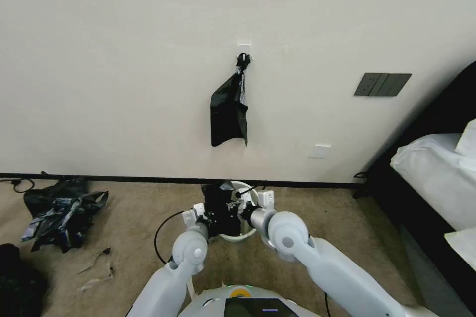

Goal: Place a trash bag onto the trash bin.

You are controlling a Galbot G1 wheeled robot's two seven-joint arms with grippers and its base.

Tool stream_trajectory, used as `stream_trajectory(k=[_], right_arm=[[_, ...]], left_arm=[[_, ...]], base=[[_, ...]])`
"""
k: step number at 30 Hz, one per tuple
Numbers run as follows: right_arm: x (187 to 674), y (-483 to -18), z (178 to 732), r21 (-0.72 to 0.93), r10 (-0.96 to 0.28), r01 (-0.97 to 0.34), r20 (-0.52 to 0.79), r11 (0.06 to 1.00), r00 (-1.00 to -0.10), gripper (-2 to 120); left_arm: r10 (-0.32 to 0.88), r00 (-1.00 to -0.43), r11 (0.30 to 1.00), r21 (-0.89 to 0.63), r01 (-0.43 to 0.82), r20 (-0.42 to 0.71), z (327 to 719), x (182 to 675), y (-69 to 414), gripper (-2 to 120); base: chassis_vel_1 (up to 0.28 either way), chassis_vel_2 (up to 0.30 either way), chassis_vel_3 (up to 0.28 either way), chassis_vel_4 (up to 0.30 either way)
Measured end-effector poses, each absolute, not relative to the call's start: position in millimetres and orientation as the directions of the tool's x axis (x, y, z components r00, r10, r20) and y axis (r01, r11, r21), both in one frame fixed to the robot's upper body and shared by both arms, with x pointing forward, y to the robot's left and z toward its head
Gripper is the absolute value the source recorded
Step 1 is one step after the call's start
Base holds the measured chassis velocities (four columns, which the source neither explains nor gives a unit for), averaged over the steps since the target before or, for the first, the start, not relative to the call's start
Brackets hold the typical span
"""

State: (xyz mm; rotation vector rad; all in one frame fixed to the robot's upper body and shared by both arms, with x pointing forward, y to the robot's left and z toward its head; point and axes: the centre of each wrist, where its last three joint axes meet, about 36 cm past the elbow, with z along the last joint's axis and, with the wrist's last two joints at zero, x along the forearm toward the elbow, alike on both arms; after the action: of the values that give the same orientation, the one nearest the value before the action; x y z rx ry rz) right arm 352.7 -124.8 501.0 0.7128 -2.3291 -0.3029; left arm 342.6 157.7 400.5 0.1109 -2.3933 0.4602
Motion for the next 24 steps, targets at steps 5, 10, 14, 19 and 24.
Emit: stream_trajectory(k=[5, 10, 14, 19, 24], right_arm=[[341, -145, 512, 0.382, -0.547, -0.394, 0.534, 0.836, -0.644, 0], [332, -149, 513, 0.390, -0.551, -0.391, 0.539, 0.834, -0.637, 0], [324, -142, 514, 0.470, -0.614, -0.405, 0.488, 0.784, -0.621, 9], [316, -133, 503, 0.521, -0.669, -0.437, 0.437, 0.733, -0.601, 24], [312, -118, 490, 0.534, -0.689, -0.455, 0.409, 0.713, -0.599, 43]], left_arm=[[0.023, -0.780, 0.921, -0.317, -0.226, 0.625, 398, 340, 170, 1], [0.020, -0.797, 0.914, -0.334, -0.230, 0.603, 399, 338, 171, 1], [0.019, -0.822, 0.912, -0.346, -0.218, 0.569, 400, 333, 169, 1], [0.023, -0.831, 0.912, -0.351, -0.210, 0.556, 400, 326, 169, 1], [0.037, -0.837, 0.911, -0.362, -0.196, 0.546, 405, 320, 169, 1]], base=[[0.000, 0.000, 0.000, 0.000], [0.000, 0.000, 0.000, 0.000], [0.000, 0.000, 0.000, 0.000], [0.000, 0.000, 0.000, 0.000], [0.000, 0.000, 0.000, 0.000]])
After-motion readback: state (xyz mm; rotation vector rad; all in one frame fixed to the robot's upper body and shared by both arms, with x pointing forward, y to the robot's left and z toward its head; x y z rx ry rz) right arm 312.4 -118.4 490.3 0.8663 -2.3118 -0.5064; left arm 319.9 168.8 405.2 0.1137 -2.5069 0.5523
